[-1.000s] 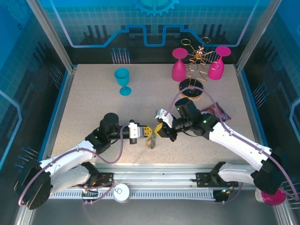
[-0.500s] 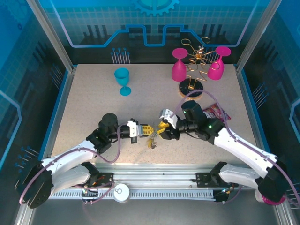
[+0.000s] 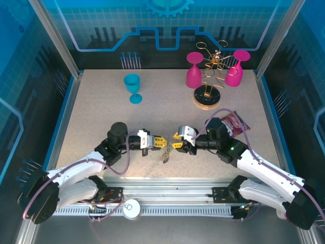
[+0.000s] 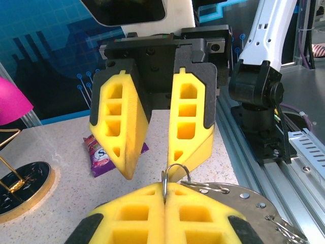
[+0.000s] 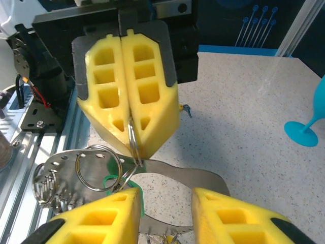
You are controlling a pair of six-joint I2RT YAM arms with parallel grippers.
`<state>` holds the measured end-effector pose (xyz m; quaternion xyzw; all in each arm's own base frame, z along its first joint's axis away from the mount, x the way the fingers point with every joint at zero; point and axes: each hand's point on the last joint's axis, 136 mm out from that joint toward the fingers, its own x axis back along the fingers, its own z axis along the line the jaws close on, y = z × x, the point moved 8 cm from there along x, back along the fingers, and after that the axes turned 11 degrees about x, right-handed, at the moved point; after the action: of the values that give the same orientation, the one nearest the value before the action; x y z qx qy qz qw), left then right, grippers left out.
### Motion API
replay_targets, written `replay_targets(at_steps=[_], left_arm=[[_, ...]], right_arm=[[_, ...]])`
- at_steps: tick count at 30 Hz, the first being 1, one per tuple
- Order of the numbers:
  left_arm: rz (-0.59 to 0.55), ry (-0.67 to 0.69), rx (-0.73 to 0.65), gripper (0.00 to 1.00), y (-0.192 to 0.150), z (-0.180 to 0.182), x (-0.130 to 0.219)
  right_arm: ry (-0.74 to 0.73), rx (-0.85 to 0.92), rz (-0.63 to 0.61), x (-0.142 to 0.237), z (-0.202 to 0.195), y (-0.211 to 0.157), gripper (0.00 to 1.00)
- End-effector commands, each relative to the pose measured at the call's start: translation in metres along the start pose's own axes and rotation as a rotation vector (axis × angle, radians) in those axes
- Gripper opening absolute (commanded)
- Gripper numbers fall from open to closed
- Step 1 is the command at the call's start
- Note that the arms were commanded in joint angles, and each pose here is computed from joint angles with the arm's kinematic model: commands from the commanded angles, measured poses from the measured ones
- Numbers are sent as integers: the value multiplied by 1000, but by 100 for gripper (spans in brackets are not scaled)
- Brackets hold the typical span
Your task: Put the keys on the keyring
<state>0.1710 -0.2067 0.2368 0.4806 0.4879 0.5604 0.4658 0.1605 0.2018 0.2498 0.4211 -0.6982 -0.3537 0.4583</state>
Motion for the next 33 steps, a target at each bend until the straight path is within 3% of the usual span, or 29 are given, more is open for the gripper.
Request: replay_targets(at_steps=[1, 6, 13, 33], left_arm=[[-25, -23, -17, 0, 6, 0, 2], [-14, -20, -21, 0, 4, -1, 2], [-10, -24, -33, 0, 3, -1, 2], [-16, -38, -29, 0, 5, -1, 1]], right_arm=[[-2, 50, -51, 8, -1, 14, 34], [-64, 19, -25, 19, -2, 16, 34], [41, -8, -55, 13, 2, 28, 33], [73, -23, -34, -15, -5, 21, 23]])
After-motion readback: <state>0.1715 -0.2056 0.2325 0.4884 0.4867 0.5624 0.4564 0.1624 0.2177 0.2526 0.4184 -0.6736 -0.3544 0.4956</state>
